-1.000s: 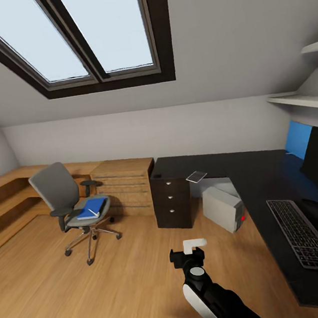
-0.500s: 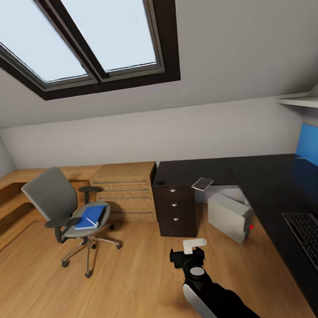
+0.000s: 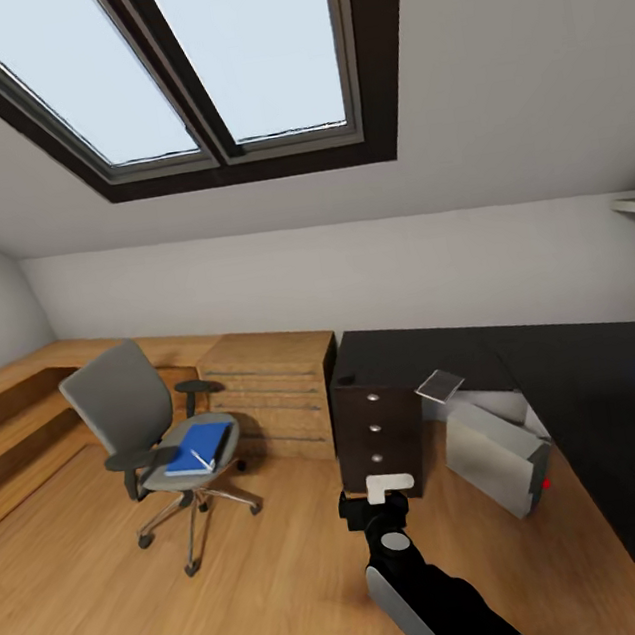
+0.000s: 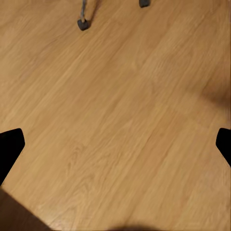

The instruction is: In the bedroom, organize the workspace by keeping the computer under the desk, ensuring the monitor is on the desk, placing the keyboard on the desk next to the monitor, placing the mouse on the desk next to the keyboard, moving the folder from the swivel chair onto the desk next to the mouse, stacking the notebook on top of the folder with the pen on top of the notebook, and positioning the swivel chair next to the desk.

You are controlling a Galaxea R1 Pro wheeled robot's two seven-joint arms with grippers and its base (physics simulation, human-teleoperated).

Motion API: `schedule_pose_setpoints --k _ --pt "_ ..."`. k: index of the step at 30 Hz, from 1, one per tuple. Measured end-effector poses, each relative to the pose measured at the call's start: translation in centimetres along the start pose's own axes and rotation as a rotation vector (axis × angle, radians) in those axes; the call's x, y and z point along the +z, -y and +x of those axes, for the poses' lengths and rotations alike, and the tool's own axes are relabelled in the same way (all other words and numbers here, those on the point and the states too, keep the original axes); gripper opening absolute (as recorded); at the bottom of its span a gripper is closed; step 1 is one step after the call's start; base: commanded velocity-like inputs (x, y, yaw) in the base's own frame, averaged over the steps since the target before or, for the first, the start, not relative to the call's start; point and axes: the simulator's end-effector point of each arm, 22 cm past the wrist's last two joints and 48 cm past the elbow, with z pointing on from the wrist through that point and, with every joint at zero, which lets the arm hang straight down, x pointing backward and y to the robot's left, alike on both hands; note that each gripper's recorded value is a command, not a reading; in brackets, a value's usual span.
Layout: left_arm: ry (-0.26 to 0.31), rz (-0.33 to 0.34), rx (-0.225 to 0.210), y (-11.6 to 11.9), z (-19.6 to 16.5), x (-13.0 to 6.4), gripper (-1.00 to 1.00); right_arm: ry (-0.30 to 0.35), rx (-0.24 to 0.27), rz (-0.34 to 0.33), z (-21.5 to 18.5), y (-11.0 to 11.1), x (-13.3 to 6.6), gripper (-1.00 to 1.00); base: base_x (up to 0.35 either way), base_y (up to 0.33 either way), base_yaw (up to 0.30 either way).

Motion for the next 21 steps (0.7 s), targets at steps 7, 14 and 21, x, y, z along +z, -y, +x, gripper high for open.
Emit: schedule_pose_setpoints --k 7,14,21 --pt "0.0 0.001 0.0 0.0 -0.2 -0.6 1.0 0.004 0.002 -0.002 -0.5 0.1 -0.5 1.0 0.347 0.089 0.003" --pt "0.0 0.001 0.0 -0.1 -0.3 -1.1 1.0 0.036 0.019 -0.011 -2.4 -0.3 -1.3 1.0 0.347 0.088 0.0" --pt "0.0 0.002 0.002 -0.2 -0.4 -1.7 1.0 0.052 0.036 -0.02 -3.6 -0.7 -2.1 1.0 0.347 0.088 0.0"
